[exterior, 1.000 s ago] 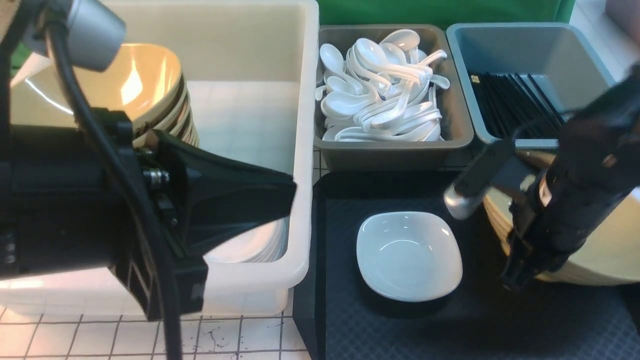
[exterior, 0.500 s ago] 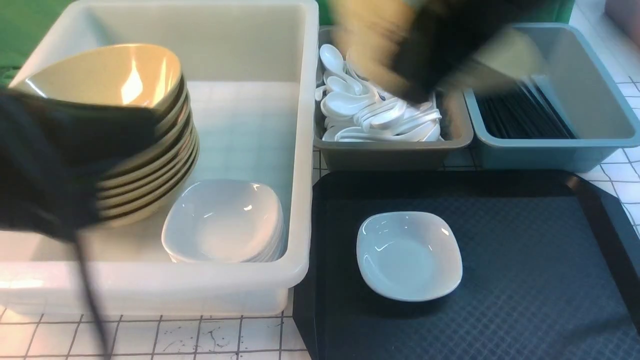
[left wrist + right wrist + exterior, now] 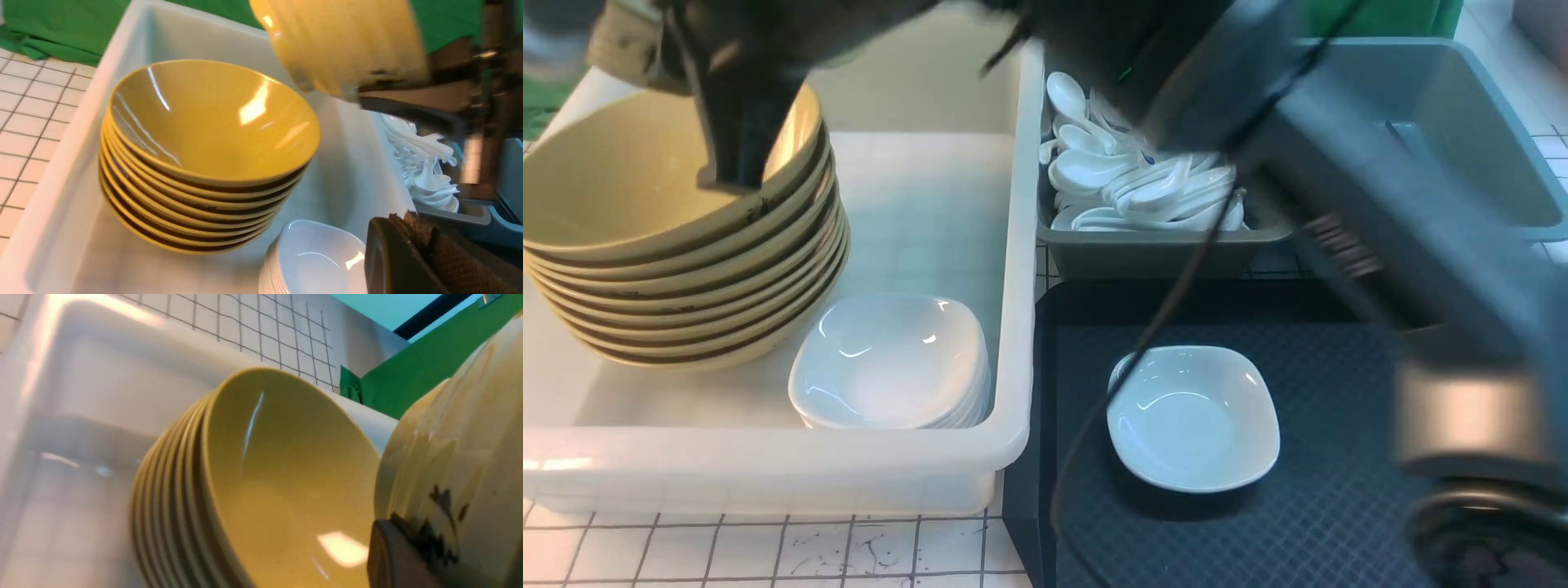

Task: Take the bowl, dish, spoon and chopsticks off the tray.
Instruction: Use the right arm to put the noodle bowl into the large storage box on the left

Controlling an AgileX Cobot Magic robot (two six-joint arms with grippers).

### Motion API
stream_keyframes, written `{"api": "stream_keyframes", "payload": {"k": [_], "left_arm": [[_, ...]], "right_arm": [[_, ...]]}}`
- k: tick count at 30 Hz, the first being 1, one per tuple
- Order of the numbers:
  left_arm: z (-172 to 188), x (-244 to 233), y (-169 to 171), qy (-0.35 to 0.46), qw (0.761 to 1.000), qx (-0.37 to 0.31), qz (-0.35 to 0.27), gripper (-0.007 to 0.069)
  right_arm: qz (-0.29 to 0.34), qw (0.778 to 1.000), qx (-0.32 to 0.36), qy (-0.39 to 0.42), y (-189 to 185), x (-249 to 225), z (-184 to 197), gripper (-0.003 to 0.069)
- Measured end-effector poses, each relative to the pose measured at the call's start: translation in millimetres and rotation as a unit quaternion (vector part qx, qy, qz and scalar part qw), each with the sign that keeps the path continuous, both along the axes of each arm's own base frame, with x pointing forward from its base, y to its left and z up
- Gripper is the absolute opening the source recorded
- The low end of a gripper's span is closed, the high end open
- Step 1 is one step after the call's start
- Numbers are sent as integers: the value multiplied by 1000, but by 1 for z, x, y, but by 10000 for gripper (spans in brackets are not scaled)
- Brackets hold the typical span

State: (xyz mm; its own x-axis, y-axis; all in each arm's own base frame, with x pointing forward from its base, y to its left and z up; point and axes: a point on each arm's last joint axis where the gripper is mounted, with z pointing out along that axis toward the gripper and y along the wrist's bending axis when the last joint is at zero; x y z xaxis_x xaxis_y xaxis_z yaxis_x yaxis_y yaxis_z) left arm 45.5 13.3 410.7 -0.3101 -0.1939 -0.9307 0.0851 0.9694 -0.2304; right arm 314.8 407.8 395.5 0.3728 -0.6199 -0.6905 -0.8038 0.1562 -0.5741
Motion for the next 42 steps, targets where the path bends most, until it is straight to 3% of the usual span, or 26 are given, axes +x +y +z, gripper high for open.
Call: {"api": "stream_keyframes", "payload": {"k": [8, 18, 25, 29, 32, 39, 42], "left_arm": [[0, -8, 6, -10, 1000, -6, 6, -1], [0, -9, 6, -7, 1000, 0, 0, -1], [0, -9, 5, -9, 1000, 1, -4, -1], [2, -8, 4, -21, 1000, 5, -11, -1], [3, -8, 3, -30, 999, 13, -20, -1], [7, -9, -7, -50, 996, -6, -75, -1], [7, -7, -18, -43, 992, 0, -118, -1]], "right_arm": [[24, 998, -49, -28, 28, 24, -67, 53], [25, 998, -47, -43, 33, 28, -77, 91], [16, 999, -36, -33, 33, 28, -75, 316], [10, 999, -37, -17, 25, 22, -60, 439], [8, 998, -57, 6, 14, 13, -42, 472], [-37, 990, -90, 102, -34, -23, 19, 473], [-101, 982, -12, 156, -54, -36, 55, 442]]}}
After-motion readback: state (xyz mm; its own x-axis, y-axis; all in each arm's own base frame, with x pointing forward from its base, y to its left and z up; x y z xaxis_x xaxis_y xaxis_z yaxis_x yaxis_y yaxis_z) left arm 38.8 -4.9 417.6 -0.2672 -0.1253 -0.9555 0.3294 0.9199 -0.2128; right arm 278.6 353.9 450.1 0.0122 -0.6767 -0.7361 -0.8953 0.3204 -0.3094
